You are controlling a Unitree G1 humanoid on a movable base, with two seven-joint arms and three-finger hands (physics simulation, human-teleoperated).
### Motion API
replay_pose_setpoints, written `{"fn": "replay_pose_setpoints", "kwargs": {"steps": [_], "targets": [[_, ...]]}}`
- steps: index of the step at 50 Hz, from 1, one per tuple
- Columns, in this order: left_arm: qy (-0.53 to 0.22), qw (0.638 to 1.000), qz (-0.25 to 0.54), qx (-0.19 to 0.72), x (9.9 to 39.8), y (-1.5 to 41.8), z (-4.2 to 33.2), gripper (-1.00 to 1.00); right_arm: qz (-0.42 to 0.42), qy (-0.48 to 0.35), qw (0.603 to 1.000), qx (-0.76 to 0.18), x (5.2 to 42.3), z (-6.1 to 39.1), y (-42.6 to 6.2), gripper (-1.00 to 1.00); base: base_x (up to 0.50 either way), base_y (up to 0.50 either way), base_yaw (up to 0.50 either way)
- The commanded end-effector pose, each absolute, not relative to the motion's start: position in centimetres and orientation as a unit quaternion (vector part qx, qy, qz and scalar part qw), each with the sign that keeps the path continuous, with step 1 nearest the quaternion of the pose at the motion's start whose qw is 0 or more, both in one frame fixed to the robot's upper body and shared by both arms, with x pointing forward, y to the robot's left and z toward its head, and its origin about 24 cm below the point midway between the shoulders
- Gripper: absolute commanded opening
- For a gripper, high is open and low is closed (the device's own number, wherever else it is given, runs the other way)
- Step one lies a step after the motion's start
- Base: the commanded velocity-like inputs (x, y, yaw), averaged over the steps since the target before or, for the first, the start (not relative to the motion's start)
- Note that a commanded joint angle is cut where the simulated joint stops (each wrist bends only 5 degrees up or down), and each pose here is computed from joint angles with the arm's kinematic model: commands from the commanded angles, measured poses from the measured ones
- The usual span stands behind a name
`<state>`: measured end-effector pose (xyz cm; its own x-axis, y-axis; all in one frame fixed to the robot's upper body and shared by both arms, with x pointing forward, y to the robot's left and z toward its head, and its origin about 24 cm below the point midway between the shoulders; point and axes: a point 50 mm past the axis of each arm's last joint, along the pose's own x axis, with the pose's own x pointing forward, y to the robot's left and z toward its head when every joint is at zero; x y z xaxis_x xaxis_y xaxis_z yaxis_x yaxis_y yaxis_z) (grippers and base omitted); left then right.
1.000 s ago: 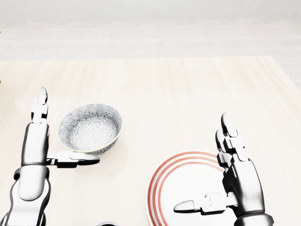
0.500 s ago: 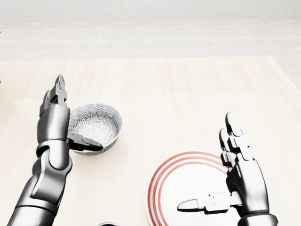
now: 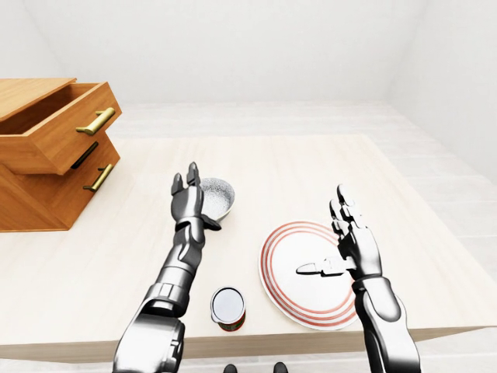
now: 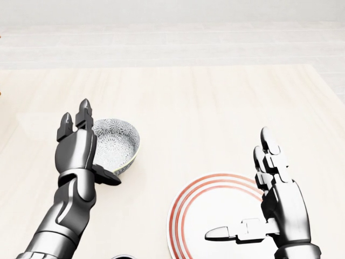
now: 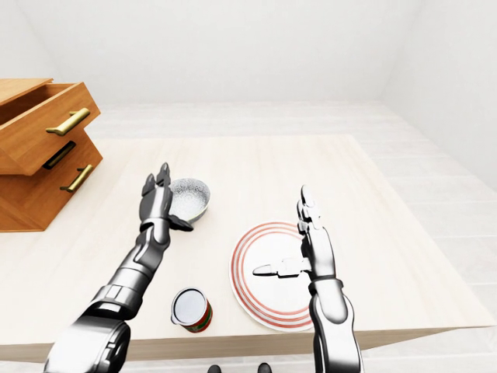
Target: Put the bowl on the plate.
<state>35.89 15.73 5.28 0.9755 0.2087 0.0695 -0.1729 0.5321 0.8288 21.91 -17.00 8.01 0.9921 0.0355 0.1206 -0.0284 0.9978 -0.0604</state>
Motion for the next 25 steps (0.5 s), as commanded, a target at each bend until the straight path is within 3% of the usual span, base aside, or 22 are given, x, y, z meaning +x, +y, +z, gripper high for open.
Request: {"fn": "replay_pose_setpoints", "kwargs": {"steps": [1, 25], "targets": [[0.021, 0.866, 0.089, 0.492, 35.0, 14.7, 3.9, 1.0, 0.015, -0.06, 0.998, -0.03, 22.0, 8.1, -16.9, 1.0, 0.0, 0.0, 0.0], [0.057, 0.848, 0.095, 0.519, 35.3, 14.8, 2.3, 1.0, 0.016, -0.059, 0.998, -0.031, 22.0, 7.7, -17.0, 1.0, 0.0, 0.0, 0.0]]}}
